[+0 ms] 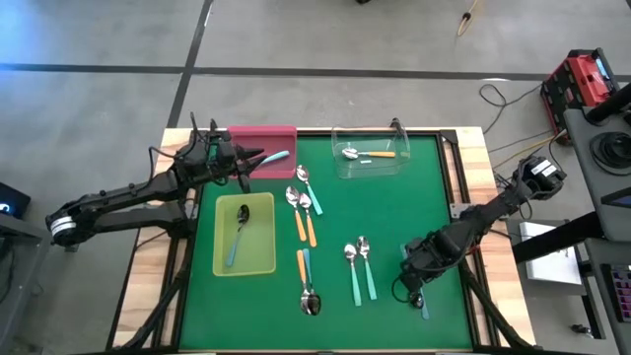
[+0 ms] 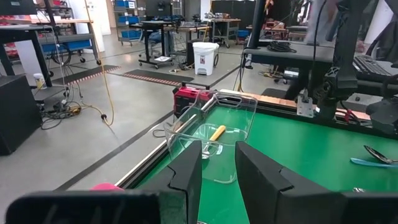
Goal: Sort silverware by color (type)
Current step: Put the blue spoon into the yellow bin
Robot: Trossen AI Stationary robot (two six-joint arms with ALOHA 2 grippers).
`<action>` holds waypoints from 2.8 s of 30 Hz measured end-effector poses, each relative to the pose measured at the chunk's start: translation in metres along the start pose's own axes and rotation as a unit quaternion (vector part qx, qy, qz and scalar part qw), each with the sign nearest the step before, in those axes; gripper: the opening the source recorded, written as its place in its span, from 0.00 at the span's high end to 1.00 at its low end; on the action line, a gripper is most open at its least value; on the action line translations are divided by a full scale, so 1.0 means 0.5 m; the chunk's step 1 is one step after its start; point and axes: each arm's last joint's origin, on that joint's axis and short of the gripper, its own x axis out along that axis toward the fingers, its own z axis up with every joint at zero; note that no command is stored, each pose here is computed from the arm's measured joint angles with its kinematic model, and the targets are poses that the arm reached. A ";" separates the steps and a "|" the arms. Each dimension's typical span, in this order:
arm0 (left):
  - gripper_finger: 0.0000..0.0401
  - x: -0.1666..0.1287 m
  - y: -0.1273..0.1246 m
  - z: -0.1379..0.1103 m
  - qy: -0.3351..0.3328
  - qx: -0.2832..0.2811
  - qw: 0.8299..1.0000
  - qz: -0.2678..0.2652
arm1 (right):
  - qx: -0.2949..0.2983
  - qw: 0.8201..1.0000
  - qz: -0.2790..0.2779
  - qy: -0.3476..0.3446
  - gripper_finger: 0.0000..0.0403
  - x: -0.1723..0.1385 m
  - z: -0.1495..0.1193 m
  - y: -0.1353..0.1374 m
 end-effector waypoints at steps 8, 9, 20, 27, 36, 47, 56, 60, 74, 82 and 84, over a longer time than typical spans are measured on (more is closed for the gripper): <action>0.81 0.000 0.000 -0.001 0.001 0.000 1.000 0.000 | 0.012 1.000 0.001 -0.029 0.83 0.003 0.005 0.000; 0.81 0.000 0.000 -0.001 0.001 0.000 1.000 0.000 | 0.012 0.999 0.002 -0.036 0.80 0.003 0.006 0.001; 0.81 0.000 0.000 -0.001 0.003 0.000 1.000 0.000 | 0.023 0.999 0.003 -0.040 0.55 0.010 0.008 -0.004; 0.81 0.000 0.000 -0.002 0.005 0.000 1.000 0.000 | 0.025 0.999 -0.002 -0.041 0.54 0.030 0.016 -0.020; 0.81 0.000 0.000 -0.002 0.005 0.000 1.000 0.000 | 0.032 0.997 0.007 -0.064 0.60 0.048 0.025 -0.034; 0.81 0.000 0.000 -0.003 0.006 0.001 1.000 0.000 | 0.036 0.997 -0.008 -0.072 0.88 0.054 0.028 -0.044; 0.81 0.000 0.000 -0.003 0.008 0.001 1.000 0.000 | 0.053 0.995 -0.012 -0.080 0.96 0.054 0.029 -0.046; 0.81 0.000 0.000 -0.003 0.008 0.001 1.000 0.000 | 0.049 0.995 -0.013 -0.081 0.97 0.052 0.029 -0.045; 0.81 0.000 0.000 -0.002 0.006 0.001 1.000 0.000 | 0.043 0.985 -0.040 -0.165 0.97 -0.022 0.017 -0.033; 0.81 0.000 0.000 -0.003 0.006 0.000 1.000 0.000 | 0.008 0.962 0.023 -0.273 0.97 -0.088 0.024 0.007; 0.81 0.000 0.000 -0.003 0.006 0.000 1.000 0.000 | -0.004 0.953 0.036 -0.300 0.97 -0.110 0.029 0.020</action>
